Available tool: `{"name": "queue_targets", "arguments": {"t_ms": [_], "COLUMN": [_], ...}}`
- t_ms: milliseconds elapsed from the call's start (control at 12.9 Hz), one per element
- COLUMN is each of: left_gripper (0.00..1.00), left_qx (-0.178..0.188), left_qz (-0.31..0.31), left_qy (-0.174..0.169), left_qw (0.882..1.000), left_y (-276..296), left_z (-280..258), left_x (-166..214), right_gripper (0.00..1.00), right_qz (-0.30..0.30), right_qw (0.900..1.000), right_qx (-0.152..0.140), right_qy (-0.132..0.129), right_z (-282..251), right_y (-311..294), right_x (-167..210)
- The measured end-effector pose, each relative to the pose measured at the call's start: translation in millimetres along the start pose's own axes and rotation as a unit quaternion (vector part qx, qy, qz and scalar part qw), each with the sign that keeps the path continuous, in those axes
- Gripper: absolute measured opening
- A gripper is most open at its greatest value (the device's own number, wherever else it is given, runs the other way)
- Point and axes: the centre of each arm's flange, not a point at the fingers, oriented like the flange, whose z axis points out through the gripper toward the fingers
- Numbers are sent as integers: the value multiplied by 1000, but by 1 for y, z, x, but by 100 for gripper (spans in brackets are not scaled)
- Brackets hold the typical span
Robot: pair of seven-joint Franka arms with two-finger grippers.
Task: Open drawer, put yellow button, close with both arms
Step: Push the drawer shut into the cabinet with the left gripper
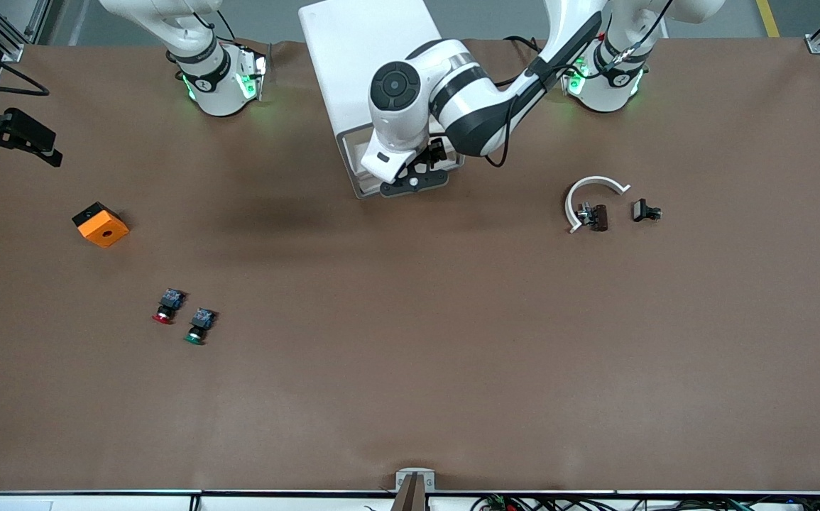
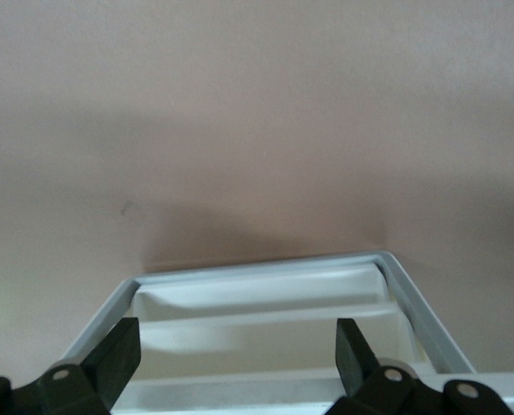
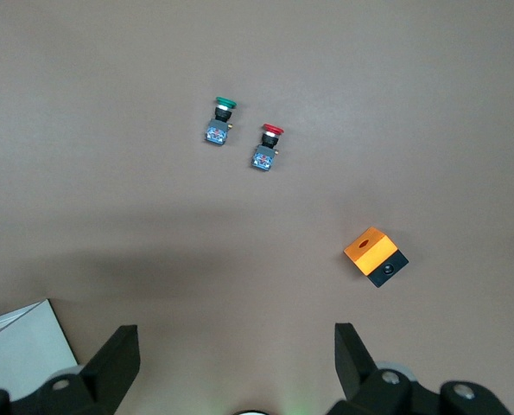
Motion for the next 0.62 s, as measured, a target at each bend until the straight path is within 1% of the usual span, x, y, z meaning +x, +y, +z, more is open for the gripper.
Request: {"name": "queue_targets", "arguments": {"t_ms": [310, 620], "left_gripper": [100, 100], "left_qx": [-11, -10], "left_qz": [-4, -5], "left_qy": [-39, -57], "left_qw": [999, 998], "left_y": [2, 3], "left_z": [3, 8], "left_x": [-8, -16], "right_gripper": [100, 100], "right_qz": [4, 4], "right_qw": [1000, 1000], "right_qx": [0, 0], "right_qy": [0, 0], "right_z": [0, 0], "right_y": [4, 4], "right_x": [0, 0]}}
